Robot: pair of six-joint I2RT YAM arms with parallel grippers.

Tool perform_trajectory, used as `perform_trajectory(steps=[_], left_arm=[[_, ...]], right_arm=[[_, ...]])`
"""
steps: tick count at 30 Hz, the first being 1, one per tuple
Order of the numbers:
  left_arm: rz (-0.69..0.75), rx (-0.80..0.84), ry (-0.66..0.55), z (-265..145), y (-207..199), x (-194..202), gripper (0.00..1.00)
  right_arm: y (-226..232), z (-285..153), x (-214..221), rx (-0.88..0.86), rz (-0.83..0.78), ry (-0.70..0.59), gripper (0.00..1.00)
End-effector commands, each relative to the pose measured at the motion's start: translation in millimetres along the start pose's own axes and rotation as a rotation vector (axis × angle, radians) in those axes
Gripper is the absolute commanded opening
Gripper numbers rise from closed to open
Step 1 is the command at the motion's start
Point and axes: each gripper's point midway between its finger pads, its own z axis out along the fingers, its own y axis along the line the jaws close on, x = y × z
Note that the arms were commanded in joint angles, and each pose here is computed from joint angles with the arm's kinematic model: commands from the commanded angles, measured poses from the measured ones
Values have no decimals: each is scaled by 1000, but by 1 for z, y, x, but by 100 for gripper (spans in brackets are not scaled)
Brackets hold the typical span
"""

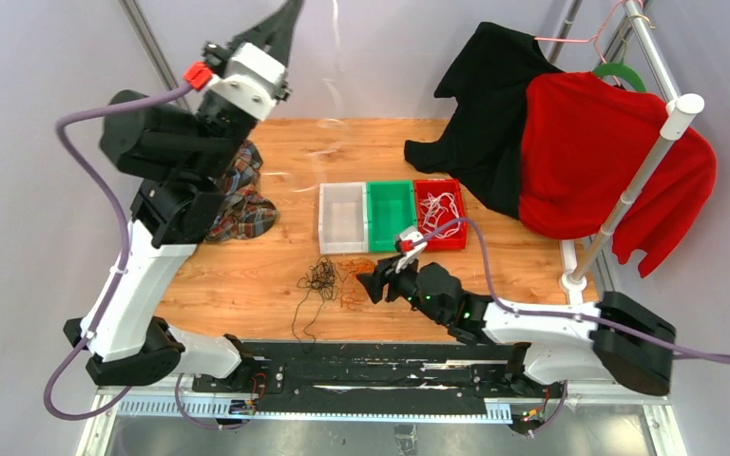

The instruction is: Untangle the cables

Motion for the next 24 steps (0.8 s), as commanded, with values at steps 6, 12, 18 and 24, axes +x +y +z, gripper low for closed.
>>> perform_trajectory(steps=[6, 12, 18, 24], left_arm=[[-205, 290, 159, -10, -100, 62, 0], [-310, 406, 233, -1, -160, 98, 0], [-377, 461, 264, 17, -209, 129, 0], [-409, 464, 248, 43, -228, 137, 0]], right_arm=[[-108, -70, -54, 512, -5, -154, 62], [-180, -127, -80, 788, 130, -300, 60], [-208, -142, -88, 853, 177, -335, 59], [-214, -137, -82, 851, 185, -309, 57]])
